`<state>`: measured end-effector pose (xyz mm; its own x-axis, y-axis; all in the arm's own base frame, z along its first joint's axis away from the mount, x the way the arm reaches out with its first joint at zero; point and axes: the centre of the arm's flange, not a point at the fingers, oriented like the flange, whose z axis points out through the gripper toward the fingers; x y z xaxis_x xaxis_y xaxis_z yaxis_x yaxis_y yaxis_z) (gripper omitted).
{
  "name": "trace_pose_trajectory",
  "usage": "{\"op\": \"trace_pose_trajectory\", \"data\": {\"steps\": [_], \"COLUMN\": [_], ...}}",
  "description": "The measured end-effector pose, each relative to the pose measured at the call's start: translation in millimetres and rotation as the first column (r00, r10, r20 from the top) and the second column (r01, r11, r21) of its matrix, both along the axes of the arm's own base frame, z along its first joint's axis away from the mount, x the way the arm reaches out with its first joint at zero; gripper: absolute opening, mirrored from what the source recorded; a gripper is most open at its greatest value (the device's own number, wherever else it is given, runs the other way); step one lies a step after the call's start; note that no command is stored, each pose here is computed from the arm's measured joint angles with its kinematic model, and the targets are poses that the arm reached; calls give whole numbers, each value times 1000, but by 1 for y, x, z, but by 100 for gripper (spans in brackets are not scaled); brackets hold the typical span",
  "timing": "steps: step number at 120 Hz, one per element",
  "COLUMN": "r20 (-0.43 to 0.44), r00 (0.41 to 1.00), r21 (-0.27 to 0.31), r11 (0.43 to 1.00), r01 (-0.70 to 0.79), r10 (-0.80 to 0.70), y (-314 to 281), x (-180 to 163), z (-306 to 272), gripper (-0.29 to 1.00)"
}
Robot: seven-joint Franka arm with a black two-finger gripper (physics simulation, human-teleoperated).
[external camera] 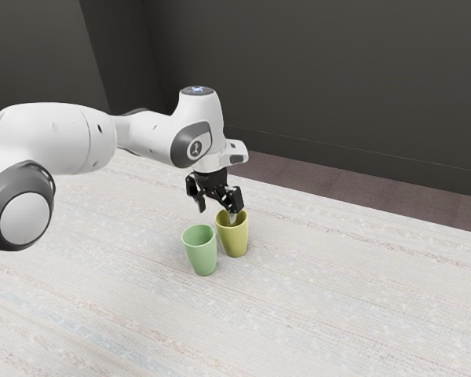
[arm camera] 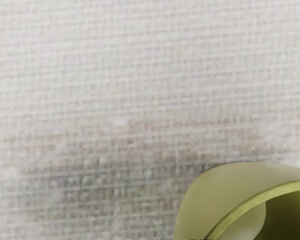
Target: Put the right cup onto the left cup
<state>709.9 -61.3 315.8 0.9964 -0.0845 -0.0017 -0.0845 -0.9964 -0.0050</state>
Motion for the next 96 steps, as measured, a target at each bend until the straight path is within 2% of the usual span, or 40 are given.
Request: {"op": "trace_pose_trajectory", "data": {"steps": [23, 32, 51, 61, 76, 96], "r20": [-3, 6, 17, 21, 24, 28], "r00": [1000, 1000, 1000, 1000, 1000, 1000], "r21": [0, 1, 4, 6, 8, 9], "r11": [1000, 1000, 1000, 1000, 1000, 1000], "r01": [-2, -1, 5, 5, 2, -6], "r10": [2, 1, -5, -6, -2, 6], "y": [0, 0, -4, -7, -9, -10], "x": [1, 2, 3, 3, 3, 3], "z": [-10, -10, -9, -9, -9, -7], "gripper": [68, 58, 25, 12, 2, -4]}}
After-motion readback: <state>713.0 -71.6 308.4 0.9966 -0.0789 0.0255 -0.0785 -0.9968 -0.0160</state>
